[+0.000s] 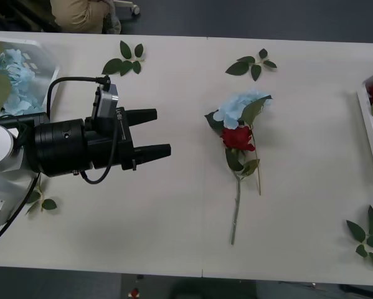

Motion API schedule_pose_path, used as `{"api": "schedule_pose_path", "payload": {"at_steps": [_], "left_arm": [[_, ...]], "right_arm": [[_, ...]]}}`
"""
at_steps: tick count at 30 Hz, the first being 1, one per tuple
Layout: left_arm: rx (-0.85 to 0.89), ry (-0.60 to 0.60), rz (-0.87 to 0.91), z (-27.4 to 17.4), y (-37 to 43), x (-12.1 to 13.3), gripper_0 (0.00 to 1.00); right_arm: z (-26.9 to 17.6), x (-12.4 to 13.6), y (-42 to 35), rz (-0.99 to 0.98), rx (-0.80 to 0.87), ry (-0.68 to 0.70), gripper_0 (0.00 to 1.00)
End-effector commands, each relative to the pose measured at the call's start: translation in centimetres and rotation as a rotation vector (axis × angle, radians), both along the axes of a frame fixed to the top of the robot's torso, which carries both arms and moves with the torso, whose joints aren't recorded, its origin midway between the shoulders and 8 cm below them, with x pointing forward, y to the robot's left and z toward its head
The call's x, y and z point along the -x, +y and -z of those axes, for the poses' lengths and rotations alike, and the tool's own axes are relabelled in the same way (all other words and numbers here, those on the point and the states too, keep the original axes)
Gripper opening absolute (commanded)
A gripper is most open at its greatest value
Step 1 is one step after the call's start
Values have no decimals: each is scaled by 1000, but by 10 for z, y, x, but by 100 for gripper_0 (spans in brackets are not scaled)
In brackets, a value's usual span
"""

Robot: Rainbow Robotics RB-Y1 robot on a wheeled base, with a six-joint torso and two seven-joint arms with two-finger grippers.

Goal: Put the red flowers into the right box and the blue flowers into the left box

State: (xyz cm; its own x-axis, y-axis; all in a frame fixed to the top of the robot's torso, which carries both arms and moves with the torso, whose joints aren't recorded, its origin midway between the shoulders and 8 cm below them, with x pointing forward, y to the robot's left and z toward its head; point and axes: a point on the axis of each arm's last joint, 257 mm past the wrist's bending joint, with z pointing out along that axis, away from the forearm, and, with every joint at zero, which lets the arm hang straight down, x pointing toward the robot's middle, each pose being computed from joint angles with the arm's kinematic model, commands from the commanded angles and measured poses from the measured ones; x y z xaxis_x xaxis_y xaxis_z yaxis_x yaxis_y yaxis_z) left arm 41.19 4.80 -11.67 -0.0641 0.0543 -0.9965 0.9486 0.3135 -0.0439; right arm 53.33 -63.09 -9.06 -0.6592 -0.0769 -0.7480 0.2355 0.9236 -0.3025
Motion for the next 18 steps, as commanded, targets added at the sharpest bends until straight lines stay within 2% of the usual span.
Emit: {"api": "schedule_pose_path", "payload": {"at_steps": [1,18], "left_arm": [[27,-60,0,-20,-2,-2,100],[27,-60,0,-20,-2,-2,100]], "right_arm": [[-22,1,-31,38,68,-37,0],[-4,-9,-25,43,-10,-84,0]]}}
